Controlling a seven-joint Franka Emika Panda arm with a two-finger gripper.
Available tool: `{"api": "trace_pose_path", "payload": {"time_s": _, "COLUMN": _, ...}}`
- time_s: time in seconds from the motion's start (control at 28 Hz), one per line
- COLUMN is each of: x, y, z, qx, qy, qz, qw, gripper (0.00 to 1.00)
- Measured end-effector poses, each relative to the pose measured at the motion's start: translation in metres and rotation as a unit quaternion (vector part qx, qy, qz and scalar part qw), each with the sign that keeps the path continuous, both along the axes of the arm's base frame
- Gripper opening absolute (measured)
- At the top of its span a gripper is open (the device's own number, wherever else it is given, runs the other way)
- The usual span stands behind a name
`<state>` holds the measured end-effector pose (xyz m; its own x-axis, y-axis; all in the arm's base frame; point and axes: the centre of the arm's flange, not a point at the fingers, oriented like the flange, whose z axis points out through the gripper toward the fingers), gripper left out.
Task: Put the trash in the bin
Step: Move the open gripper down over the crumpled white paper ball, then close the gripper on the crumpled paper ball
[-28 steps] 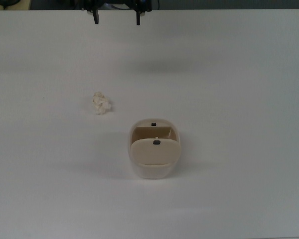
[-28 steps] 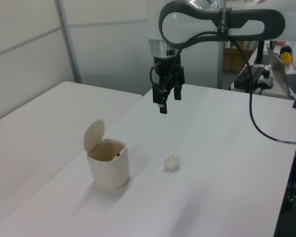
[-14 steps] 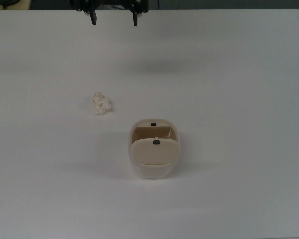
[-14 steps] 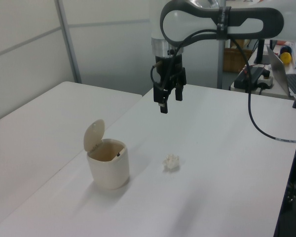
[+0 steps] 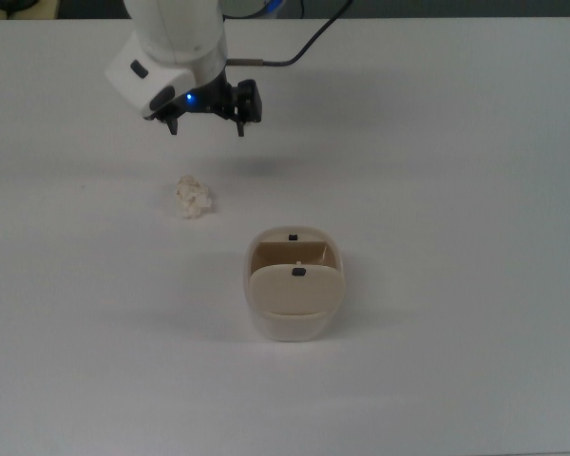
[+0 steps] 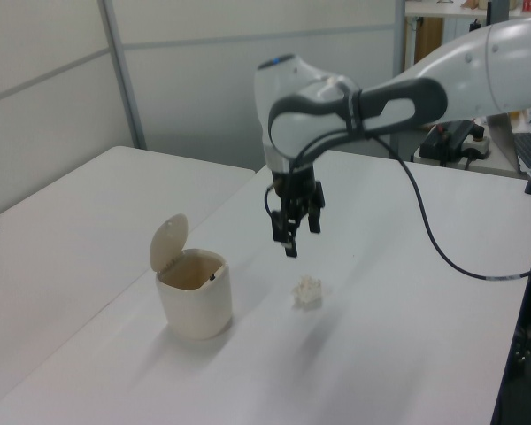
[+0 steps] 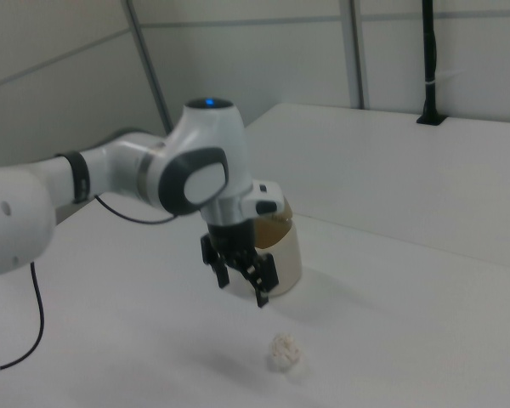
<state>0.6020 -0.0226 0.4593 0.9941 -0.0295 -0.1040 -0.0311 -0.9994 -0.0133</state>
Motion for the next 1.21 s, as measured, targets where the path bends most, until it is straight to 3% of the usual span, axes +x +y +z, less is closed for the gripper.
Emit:
{"api": "trace_pose_path", "payload": {"time_s": 0.29, "x": 0.004, "y": -0.012, "z": -0.058, "qx": -0.028, "qy": 0.015, "qz": 0.012, "qw": 0.9994, "gripper": 1.0}}
{"api": "trace_pose_path", "payload": {"time_s": 0.64, "x": 0.02, "y": -0.044, "z": -0.109, "qx": -0.036, "qy": 0.005, "qz": -0.006, "qw": 0.9993, "gripper": 1.0}}
{"api": "trace_pose_path", "payload": {"time_s": 1.21, "x": 0.023, "y": -0.048, "z": -0.138, "qx": -0.045, "qy": 0.017, "qz": 0.001, "qw": 0.9988, "gripper": 0.88}}
